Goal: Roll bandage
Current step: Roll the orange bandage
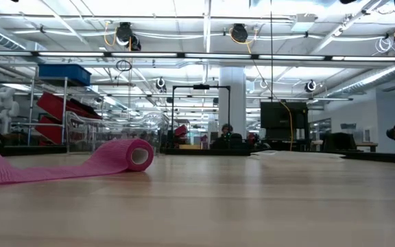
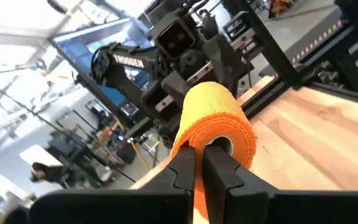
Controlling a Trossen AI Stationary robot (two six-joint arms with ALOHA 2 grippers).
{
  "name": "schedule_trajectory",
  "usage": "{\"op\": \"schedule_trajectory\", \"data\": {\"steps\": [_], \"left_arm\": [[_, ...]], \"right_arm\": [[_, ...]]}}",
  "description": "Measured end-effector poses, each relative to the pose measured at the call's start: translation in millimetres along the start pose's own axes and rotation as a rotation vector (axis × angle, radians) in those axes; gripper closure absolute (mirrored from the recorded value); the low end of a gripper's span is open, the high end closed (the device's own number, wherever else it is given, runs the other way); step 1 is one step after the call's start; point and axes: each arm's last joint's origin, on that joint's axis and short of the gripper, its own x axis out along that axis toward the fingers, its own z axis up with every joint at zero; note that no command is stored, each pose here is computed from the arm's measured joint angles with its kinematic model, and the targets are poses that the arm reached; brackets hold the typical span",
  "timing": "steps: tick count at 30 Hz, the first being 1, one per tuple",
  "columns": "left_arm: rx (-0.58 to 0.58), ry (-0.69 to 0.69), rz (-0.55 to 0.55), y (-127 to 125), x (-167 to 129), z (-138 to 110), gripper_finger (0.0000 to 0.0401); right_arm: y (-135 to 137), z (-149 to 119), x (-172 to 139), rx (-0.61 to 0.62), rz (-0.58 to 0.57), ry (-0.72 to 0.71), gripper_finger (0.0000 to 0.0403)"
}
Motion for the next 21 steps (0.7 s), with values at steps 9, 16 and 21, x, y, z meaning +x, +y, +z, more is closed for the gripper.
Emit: {"op": "schedule_trajectory", "data": {"steps": [9, 16, 21], "left_arm": [[0.201, 0.006, 0.003, -4.7, -3.0, 4.3, 0.039], [0.332, 0.027, 0.018, -5.1, -3.7, 4.8, 0.039], [0.346, 0.028, 0.021, -4.9, -3.7, 4.8, 0.039]], "right_arm": [[4.0, -7.1, 16.5, 0.08, 0.008, -0.06, 0.0255], [2.5, -9.3, 24.8, 0.119, -0.014, -0.095, 0.0255], [-2.7, -7.8, 29.6, 0.134, -0.036, -0.105, 0.0255]]}}
